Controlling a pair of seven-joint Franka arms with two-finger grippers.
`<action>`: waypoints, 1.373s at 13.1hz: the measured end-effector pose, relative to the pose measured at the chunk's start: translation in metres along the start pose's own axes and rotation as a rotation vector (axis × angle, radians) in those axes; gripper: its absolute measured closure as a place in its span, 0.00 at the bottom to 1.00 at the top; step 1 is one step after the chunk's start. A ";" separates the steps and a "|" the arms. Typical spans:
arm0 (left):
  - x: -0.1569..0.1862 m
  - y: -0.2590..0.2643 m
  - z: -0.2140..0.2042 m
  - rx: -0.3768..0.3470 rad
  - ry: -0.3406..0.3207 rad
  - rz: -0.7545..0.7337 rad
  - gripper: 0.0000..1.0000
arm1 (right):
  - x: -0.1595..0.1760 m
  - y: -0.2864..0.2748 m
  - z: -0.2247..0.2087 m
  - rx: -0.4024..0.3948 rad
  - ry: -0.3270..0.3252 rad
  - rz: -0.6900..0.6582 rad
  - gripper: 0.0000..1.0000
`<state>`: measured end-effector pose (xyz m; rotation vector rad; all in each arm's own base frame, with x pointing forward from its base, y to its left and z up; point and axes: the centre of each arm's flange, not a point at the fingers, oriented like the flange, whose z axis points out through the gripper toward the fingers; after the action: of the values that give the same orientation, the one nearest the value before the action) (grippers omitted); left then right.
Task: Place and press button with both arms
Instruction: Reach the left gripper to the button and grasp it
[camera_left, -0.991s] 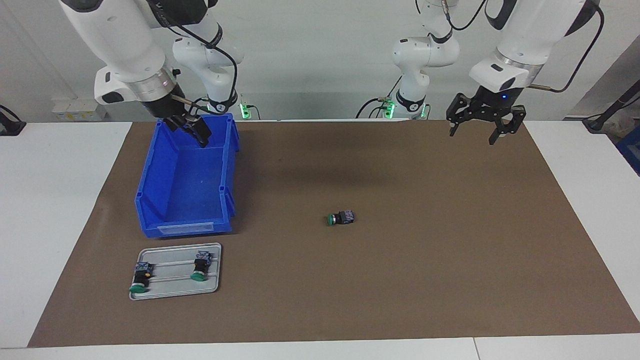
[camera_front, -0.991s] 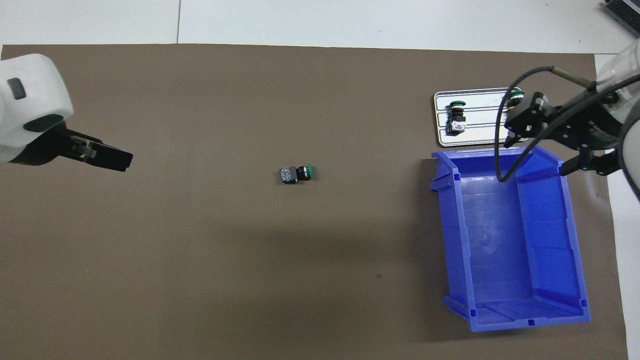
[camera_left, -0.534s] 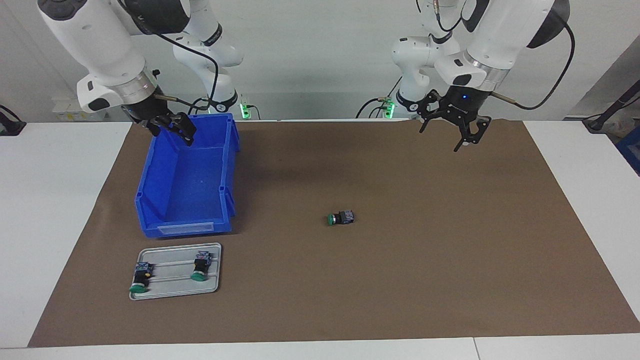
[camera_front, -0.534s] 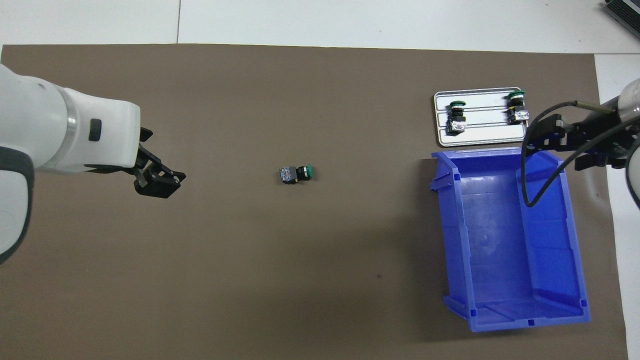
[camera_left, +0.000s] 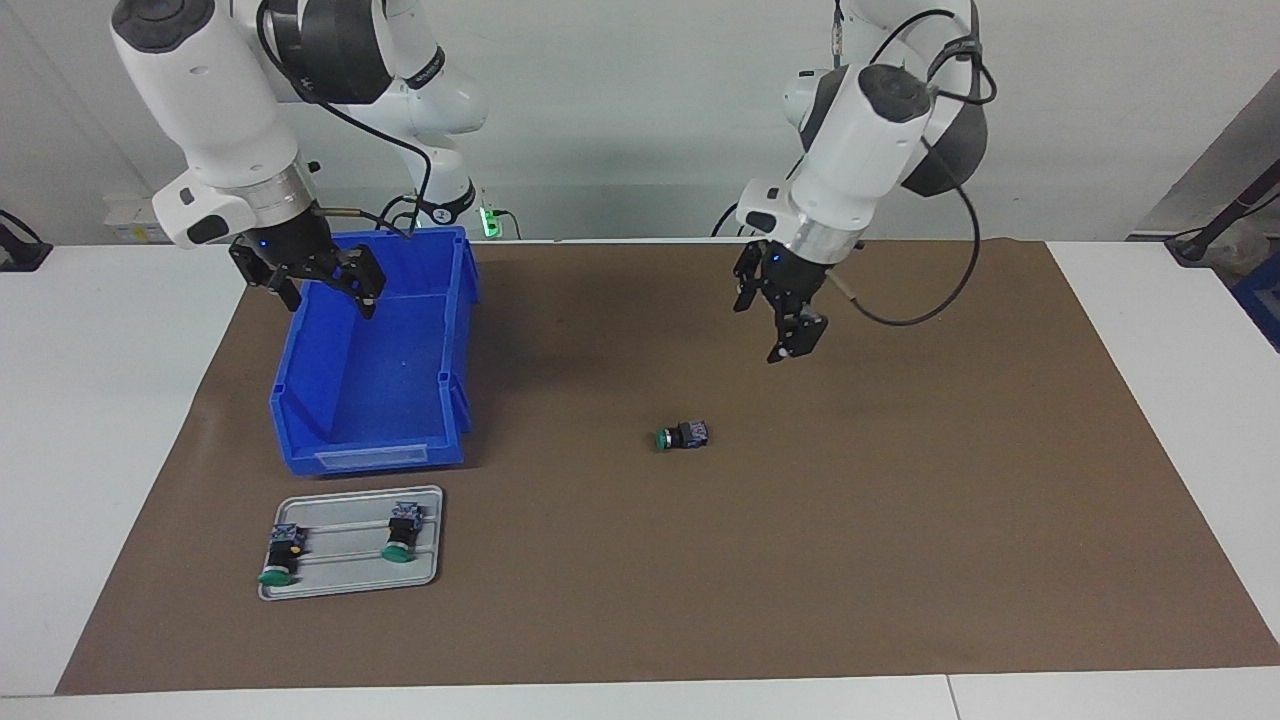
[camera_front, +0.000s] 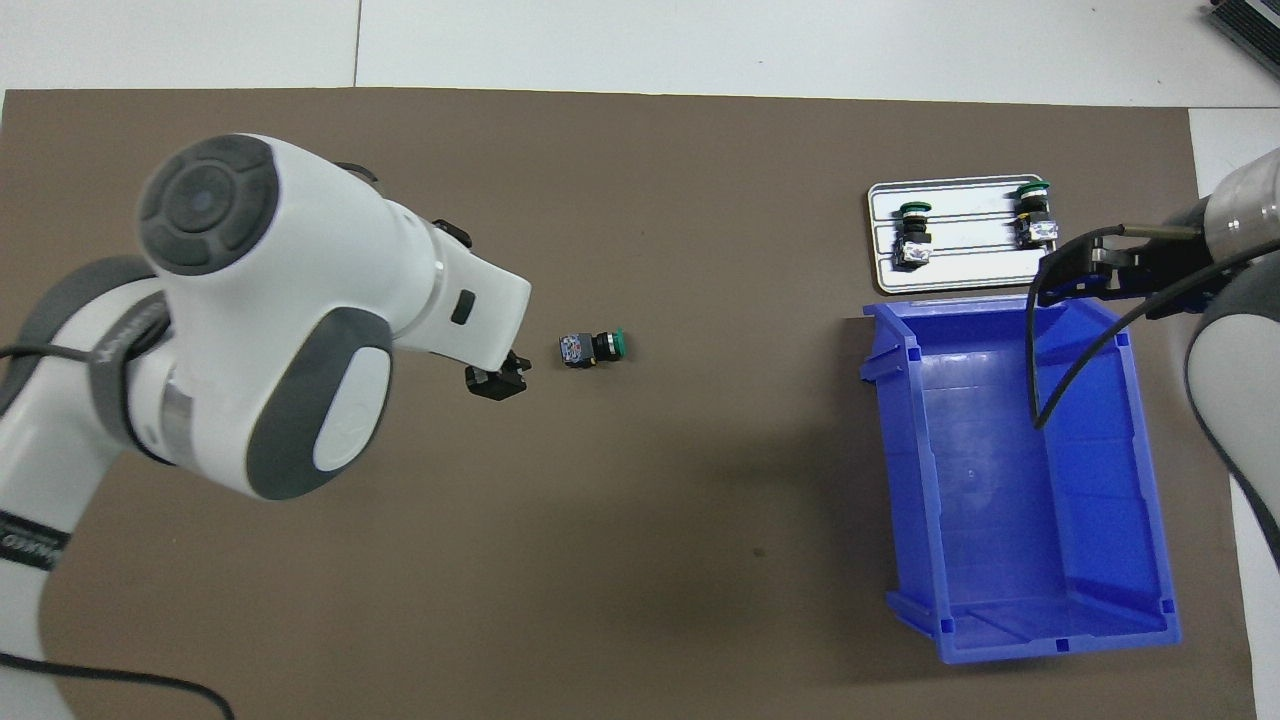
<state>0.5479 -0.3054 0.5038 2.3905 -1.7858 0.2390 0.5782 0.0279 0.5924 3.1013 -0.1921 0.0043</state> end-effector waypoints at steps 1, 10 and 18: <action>0.007 0.001 0.015 0.009 -0.016 0.023 0.05 | -0.002 0.000 0.003 -0.002 -0.003 -0.018 0.04; 0.043 0.009 0.166 0.042 -0.091 0.032 0.07 | -0.013 0.000 0.011 -0.008 -0.018 -0.039 0.02; 0.042 0.004 0.203 0.050 -0.078 0.022 0.09 | -0.013 -0.001 0.010 -0.008 -0.014 -0.041 0.01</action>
<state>0.5638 -0.3893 0.3152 2.4476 -1.8618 0.1975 0.5650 0.0302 0.5826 3.0974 -0.1285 -0.0199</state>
